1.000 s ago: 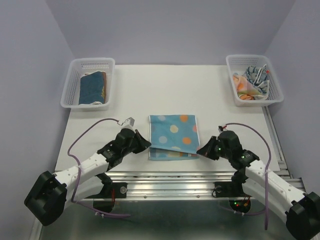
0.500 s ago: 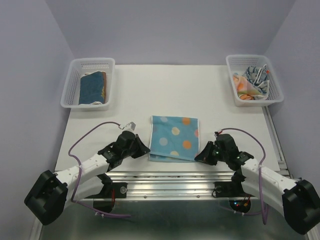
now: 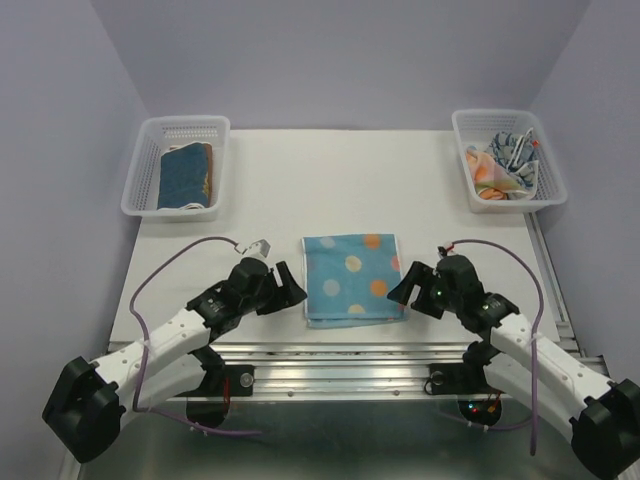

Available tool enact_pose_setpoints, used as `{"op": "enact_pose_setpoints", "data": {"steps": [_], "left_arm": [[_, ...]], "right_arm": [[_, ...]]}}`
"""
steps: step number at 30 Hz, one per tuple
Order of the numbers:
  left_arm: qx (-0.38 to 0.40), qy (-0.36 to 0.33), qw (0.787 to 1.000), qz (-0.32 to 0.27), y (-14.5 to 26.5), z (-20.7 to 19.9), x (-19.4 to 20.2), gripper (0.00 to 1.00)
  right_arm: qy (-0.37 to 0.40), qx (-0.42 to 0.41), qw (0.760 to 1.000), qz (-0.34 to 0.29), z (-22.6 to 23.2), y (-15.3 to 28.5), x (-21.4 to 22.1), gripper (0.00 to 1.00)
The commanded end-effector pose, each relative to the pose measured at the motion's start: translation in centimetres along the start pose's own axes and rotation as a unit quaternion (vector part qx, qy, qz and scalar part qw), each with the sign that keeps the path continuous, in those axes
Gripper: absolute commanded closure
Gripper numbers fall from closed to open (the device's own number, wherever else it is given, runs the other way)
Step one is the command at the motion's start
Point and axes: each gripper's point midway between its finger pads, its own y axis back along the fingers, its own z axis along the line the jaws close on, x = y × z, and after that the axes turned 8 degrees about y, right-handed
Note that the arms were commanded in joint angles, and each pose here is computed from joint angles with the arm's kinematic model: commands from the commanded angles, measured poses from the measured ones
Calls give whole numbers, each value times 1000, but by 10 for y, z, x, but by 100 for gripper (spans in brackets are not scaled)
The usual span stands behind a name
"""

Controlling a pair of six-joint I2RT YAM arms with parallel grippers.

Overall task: Fold and stack the towels
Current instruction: Fold the towel

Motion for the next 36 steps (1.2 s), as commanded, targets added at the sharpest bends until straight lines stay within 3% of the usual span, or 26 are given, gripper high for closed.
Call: {"op": "enact_pose_setpoints", "data": {"steps": [1, 3, 7, 11, 17, 21, 28, 31, 32, 34, 36], "left_arm": [[13, -17, 995, -92, 10, -34, -49, 19], [-3, -21, 992, -123, 6, -38, -66, 16], [-1, -42, 983, -176, -5, -69, -108, 14], [-24, -55, 984, -170, -31, -81, -129, 15], [-47, -69, 986, -147, -69, -82, -147, 24], [-77, -59, 986, -134, -87, -59, -157, 30], [-96, -68, 987, -107, -117, -42, -157, 30], [-98, -69, 988, -94, -129, -38, -156, 39], [-102, -68, 988, -91, -132, -34, -156, 50], [-109, -65, 988, -83, -137, -27, -154, 62], [-113, -63, 989, -76, -141, -21, -153, 83]], "right_arm": [[29, 21, 997, -63, 13, 12, -42, 14], [39, 39, 996, -67, 12, 9, -51, 6], [46, 86, 988, -121, 16, 7, -94, 1], [50, 147, 975, -157, 10, -5, -131, 0], [77, 227, 960, -143, -3, -35, -161, 0], [88, 238, 958, -136, -2, -55, -176, 0], [101, 265, 952, -112, -18, -81, -186, 2], [104, 269, 952, -99, -25, -93, -186, 4], [102, 268, 953, -97, -26, -96, -190, 5], [100, 268, 954, -93, -30, -100, -192, 7], [98, 267, 955, -86, -34, -106, -192, 12]]}}
